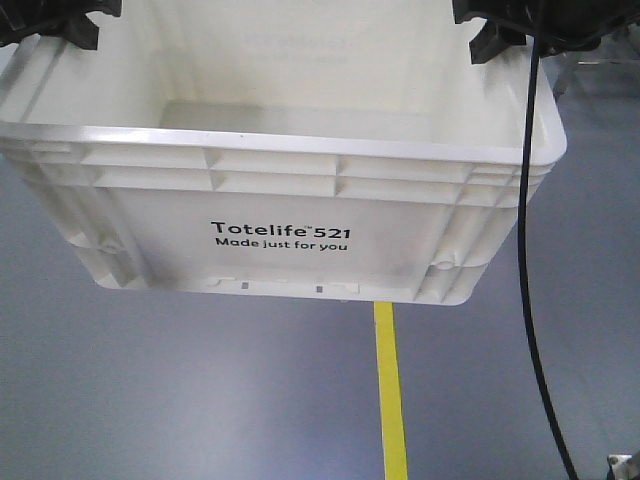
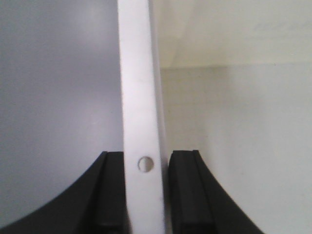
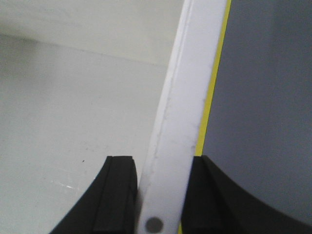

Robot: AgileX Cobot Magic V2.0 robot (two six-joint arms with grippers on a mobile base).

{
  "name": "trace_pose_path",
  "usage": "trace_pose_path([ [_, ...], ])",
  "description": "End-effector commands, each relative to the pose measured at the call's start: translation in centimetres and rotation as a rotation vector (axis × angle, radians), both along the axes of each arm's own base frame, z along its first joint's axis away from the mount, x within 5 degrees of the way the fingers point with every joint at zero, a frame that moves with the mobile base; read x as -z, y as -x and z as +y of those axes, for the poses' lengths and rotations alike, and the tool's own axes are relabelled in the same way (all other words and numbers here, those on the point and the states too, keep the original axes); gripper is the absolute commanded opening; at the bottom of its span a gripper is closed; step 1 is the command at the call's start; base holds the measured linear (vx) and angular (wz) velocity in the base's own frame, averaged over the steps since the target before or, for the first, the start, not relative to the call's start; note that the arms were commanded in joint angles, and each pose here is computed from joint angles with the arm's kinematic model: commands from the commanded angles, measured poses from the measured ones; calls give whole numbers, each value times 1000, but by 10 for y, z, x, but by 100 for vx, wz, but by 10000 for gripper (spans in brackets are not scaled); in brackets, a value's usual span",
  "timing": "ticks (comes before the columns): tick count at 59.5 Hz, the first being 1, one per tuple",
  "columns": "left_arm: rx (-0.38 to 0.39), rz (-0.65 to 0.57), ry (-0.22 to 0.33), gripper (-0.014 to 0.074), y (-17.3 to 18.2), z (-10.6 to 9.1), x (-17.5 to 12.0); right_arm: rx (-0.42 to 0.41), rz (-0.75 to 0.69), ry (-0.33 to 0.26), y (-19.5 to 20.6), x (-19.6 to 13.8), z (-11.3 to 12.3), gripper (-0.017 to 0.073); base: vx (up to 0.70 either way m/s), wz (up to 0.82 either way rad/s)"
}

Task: Place moving items into box and shelve
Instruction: 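Keep the tote gripped by both rims while driving across the floor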

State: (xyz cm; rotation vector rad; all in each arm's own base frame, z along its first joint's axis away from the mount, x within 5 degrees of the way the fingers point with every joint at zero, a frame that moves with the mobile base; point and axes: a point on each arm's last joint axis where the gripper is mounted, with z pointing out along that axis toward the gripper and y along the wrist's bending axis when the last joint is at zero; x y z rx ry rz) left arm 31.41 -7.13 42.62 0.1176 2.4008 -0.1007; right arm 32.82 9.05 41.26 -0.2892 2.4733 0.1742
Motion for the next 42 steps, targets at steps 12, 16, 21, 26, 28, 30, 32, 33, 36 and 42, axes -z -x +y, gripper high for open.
trace_pose_path([
  [12, 28, -226, 87, -13, 11, -3, -40, -43, -202, -91, 14, -41, 4, -13, 57, -24],
  [16, 28, -226, 87, -13, 11, -3, -40, -43, -202, -91, 14, -41, 4, -13, 56, -27],
  [21, 27, -227, 83, -13, 11, -2, -40, -44, -201, -94, 14, -41, 4, -13, 57, -27],
  [26, 27, -227, 82, -13, 11, -2, -40, -44, -201, -93, 14, -41, 4, -13, 57, -27],
  [28, 27, -227, 82, -13, 11, -2, -40, -44, -201, -93, 14, -41, 4, -13, 57, -28],
  [30, 27, -227, 82, -13, 11, -2, -40, -44, -201, -93, 14, -41, 4, -13, 57, -28],
  [32, 27, -227, 82, -13, 11, -2, -40, -44, -201, -93, 14, -41, 4, -13, 58, -28],
  [33, 27, -227, 82, -13, 11, -2, -40, -44, -201, -93, 14, -41, 4, -13, 57, -28],
  [36, 27, -227, 82, -13, 11, -2, -40, -44, -201, -93, 14, -41, 4, -13, 57, -28],
  [42, 27, -227, 82, -13, 11, -2, -40, -44, -201, -93, 14, -41, 4, -13, 57, -29],
])
